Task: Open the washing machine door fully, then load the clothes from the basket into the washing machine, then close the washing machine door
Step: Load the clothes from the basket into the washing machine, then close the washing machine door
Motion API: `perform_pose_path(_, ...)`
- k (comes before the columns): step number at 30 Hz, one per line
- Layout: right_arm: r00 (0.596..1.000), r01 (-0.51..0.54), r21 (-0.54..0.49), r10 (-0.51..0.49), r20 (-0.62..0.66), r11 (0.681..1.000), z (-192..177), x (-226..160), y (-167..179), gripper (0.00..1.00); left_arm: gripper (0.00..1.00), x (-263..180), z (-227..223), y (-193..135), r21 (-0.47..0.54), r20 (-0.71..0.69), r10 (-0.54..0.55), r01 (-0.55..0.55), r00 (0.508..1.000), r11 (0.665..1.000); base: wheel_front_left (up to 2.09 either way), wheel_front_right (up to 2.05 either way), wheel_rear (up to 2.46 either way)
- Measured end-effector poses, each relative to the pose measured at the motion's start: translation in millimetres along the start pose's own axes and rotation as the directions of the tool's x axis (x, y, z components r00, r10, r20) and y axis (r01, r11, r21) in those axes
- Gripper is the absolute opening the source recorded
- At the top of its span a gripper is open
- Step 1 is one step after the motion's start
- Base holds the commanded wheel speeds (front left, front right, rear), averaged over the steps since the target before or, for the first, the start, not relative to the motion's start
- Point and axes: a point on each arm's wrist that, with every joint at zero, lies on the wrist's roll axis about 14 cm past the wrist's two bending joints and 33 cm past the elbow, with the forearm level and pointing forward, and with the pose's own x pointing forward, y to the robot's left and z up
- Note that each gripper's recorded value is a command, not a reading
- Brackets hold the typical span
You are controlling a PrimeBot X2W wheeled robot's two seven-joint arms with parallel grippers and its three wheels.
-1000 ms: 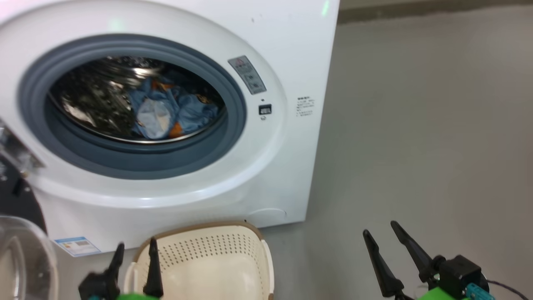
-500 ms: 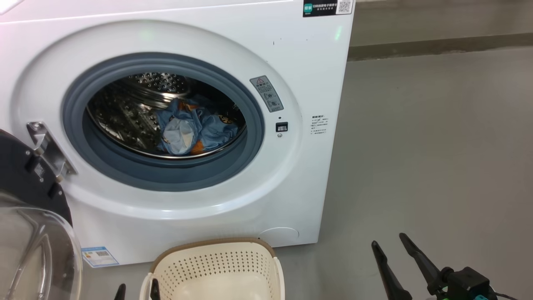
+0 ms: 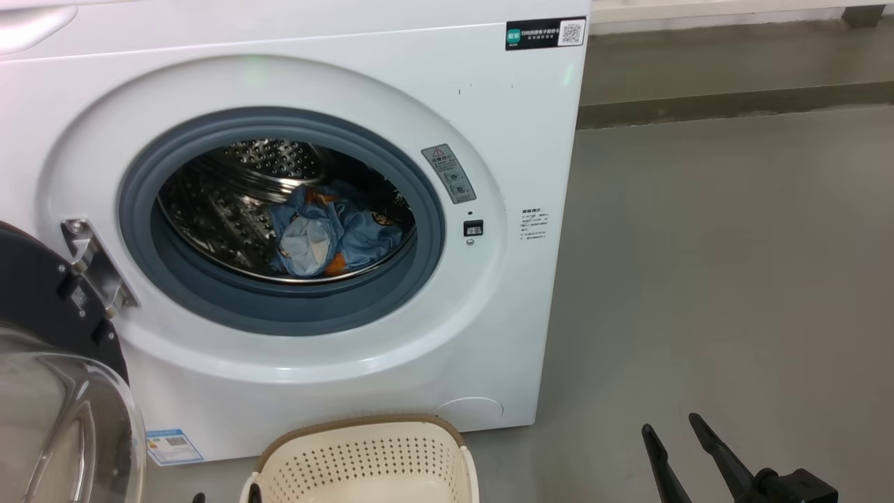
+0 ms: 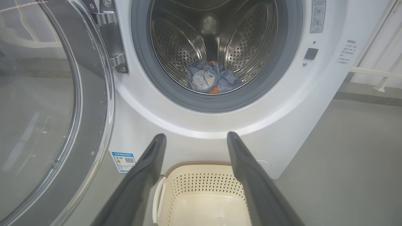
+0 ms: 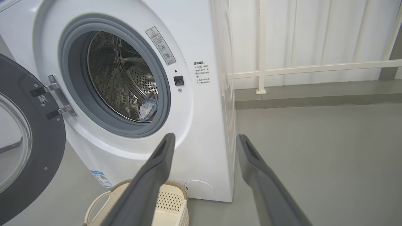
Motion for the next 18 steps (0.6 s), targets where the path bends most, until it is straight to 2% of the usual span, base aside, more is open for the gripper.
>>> perform_pose_path(9, 0.999, 0.004, -0.008, -0.004, -0.037, 1.000, -11, 0, -4, 1.00, 1.00, 1, 2, 2, 0.000, 0.005, 0.008, -0.008, 1.000, 1.000, 0.00, 0.00, 0.00)
perform_pose_path(18, 0.999, -0.040, -0.018, 0.039, -0.030, 0.999, -8, 12, 5, 1.00, 1.00, -2, 0, 7, -0.001, 0.000, 0.023, -0.023, 1.000, 1.000, 0.00, 0.00, 0.00)
